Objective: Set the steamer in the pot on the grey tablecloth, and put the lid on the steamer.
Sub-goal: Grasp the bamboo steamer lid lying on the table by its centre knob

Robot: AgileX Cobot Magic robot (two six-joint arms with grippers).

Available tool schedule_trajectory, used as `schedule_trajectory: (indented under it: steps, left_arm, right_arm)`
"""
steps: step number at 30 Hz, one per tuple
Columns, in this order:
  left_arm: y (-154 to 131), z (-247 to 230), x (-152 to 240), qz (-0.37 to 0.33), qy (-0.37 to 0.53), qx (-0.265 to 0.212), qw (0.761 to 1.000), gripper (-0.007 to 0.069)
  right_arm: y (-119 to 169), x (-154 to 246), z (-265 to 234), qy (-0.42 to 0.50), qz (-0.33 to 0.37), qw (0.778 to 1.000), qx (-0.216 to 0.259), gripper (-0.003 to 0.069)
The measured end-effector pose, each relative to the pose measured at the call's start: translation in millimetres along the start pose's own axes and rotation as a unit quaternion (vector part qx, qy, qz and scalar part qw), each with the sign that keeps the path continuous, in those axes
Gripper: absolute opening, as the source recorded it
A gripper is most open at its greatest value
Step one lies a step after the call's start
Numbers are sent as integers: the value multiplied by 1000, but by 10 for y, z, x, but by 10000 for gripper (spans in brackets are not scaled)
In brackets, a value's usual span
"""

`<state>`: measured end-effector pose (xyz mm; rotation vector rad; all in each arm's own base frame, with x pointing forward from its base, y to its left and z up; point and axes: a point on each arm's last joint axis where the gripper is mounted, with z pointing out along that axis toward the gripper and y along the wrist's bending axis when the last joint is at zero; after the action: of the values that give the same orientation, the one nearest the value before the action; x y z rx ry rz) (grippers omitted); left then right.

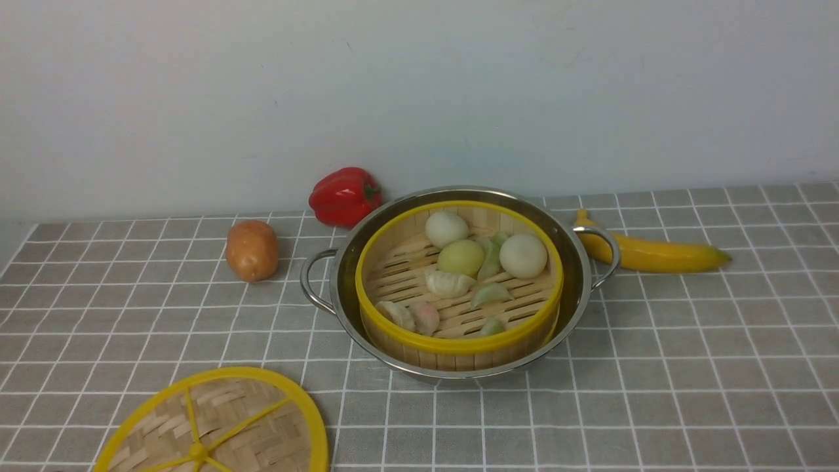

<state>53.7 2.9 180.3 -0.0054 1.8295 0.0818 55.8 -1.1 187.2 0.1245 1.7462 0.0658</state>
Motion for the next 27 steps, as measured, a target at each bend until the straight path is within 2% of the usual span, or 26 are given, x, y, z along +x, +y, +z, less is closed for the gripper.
schedule_trajectory:
  steps: [4, 8, 11, 14, 18, 20, 27]
  left_arm:
    - [16, 0, -17, 24, -9, -9, 1000, 243]
    - [14, 0, -22, 18, -12, -8, 1000, 243]
    - [-19, -1, -34, -64, -18, 12, 998, 243]
    - [-61, -6, -85, -182, -40, 42, 982, 243]
    - [-67, -14, -147, -252, -69, 56, 964, 243]
    - [-64, -18, -169, -267, -80, 59, 959, 243]
    - [-88, -90, -323, -252, -89, 78, 961, 243]
  right_arm:
    - [0, 0, 0, 0, 1, 1000, 0, 240]
    - [0, 0, 0, 0, 1, 1000, 0, 240]
    - [1, 0, 0, 0, 1, 1000, 0, 240]
    - [1, 0, 0, 0, 1, 1000, 0, 240]
    - [1, -1, 0, 0, 1, 1000, 0, 240]
    - [1, -2, 0, -1, 1, 1000, 0, 240]
    - [1, -2, 0, -1, 1, 1000, 0, 240]
